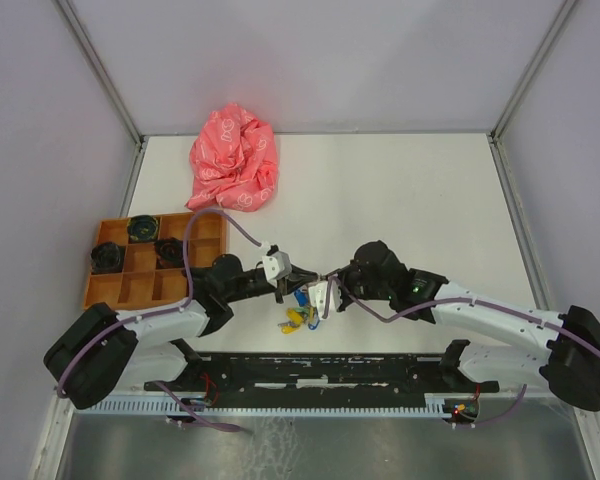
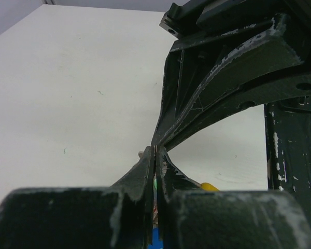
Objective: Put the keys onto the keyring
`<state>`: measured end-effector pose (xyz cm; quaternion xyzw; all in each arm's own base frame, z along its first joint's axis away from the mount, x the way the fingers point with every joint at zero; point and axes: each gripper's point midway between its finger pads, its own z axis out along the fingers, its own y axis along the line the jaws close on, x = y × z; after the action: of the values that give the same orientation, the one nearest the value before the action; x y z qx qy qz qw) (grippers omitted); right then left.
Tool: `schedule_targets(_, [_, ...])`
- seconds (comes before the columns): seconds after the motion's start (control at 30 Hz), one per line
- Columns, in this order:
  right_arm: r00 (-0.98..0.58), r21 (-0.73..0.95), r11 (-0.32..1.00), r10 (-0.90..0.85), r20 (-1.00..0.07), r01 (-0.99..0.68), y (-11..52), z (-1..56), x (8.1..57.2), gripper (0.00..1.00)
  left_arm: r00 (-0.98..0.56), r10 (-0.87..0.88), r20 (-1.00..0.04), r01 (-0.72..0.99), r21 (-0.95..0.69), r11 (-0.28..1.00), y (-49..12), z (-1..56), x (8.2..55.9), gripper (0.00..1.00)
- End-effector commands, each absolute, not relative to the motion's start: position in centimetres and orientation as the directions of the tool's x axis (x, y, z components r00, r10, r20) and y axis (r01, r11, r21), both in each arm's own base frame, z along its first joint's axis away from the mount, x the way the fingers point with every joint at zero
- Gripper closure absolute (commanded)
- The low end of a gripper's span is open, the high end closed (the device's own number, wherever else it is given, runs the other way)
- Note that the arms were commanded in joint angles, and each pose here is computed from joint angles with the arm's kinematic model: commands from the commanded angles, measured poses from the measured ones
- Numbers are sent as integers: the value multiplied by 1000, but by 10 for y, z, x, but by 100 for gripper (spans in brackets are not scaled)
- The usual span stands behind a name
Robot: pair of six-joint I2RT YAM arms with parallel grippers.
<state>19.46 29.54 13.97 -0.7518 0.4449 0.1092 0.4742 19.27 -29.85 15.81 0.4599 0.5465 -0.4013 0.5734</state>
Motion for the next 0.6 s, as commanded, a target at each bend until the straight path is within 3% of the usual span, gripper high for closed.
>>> schedule_targets(0.0, [595, -653, -128, -567, -569, -747, 294, 159, 200, 99, 169, -3, -986, 938, 160, 306, -295, 181, 201, 90])
schedule_targets(0.17, [619, -659, -172, -573, -538, -732, 292, 172, 199, 99, 189, 41, -981, 933, 192, 304, -291, 176, 201, 69])
schedule_targets(0.57, [637, -630, -248, -569, -520, -736, 296, 177, 195, 99, 185, 98, -978, 962, 201, 185, -301, 164, 190, 62])
